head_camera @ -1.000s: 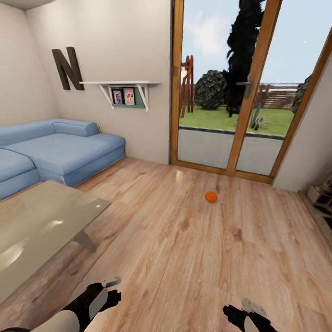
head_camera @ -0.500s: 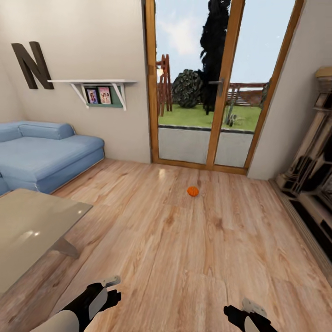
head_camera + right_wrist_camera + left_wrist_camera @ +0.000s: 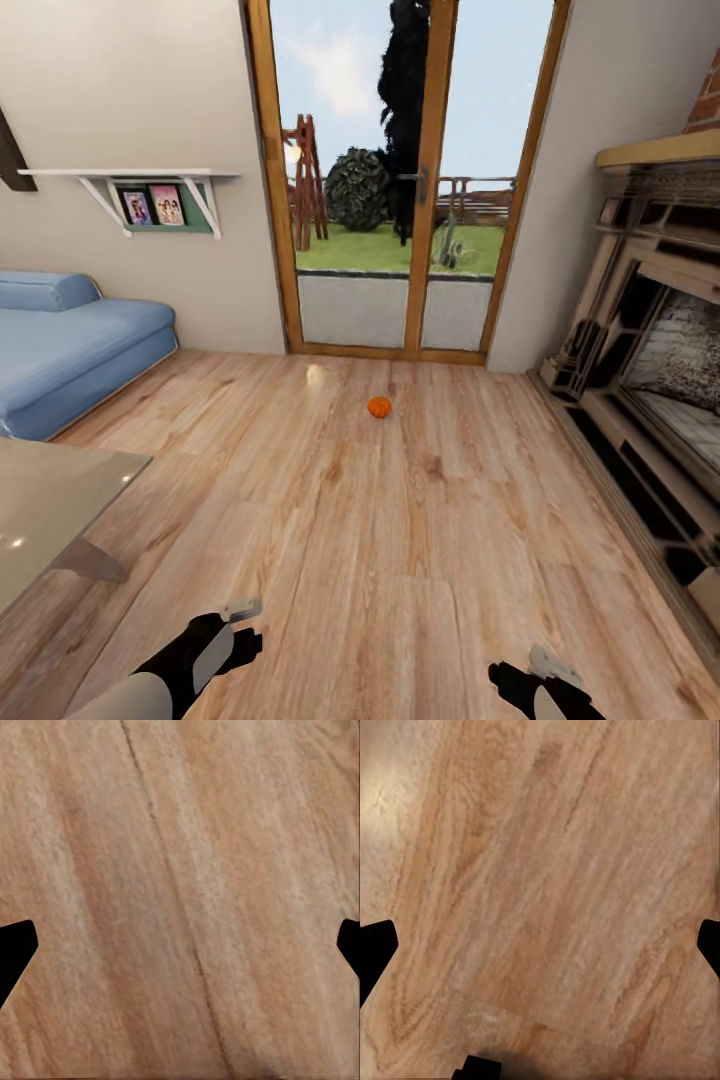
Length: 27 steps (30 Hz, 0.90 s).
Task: Place each of the two pumpkins and all three candles from the living room inside a cabinet in the living room (use any cabinet), then make sure every cabinet is closed, and position the cauldron so it is next to a table in the living room.
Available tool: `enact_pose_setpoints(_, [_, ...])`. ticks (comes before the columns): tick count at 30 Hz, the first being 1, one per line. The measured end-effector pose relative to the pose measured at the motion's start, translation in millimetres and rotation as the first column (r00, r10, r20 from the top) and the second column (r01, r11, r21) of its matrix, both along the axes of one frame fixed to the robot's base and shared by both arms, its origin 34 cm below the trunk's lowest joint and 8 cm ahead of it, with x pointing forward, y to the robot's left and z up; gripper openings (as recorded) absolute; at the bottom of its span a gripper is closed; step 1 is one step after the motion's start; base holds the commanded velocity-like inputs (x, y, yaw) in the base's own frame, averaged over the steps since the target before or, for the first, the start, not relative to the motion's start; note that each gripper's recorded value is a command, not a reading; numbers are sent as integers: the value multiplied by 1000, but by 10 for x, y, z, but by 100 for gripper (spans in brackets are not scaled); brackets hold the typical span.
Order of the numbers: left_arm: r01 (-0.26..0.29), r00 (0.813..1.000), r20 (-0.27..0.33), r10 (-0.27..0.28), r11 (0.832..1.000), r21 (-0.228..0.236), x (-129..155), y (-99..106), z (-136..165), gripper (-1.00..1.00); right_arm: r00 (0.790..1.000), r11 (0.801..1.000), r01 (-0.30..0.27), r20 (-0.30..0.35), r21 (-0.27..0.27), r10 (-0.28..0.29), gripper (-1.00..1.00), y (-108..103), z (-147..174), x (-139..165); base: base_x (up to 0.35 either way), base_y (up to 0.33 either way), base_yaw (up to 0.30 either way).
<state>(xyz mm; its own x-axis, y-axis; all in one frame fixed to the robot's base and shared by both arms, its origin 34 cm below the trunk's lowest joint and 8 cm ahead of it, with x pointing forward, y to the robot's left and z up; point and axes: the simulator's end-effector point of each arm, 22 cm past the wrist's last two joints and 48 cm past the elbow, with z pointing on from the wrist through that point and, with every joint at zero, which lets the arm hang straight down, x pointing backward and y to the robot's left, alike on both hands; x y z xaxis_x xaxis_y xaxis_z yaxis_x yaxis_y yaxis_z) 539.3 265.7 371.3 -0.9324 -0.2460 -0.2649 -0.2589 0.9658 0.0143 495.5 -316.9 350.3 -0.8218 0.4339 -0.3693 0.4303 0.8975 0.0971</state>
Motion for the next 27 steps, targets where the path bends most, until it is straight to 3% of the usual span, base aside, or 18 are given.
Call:
enact_pose_setpoints(12, [0, 1000, -4, 0, 1000, 2, -12, 5, -17, 100, 1000, 1000, 2, -4, -5, -2, 100, -44, -13, -15, -307, 18, -289])
enact_pose_setpoints(27, [-1, 1000, -6, 2, 1000, 3, -17, 13, -25, 100, 1000, 1000, 2, -6, -5, -2, 100, -43, -20, -21, -129, 54, -289])
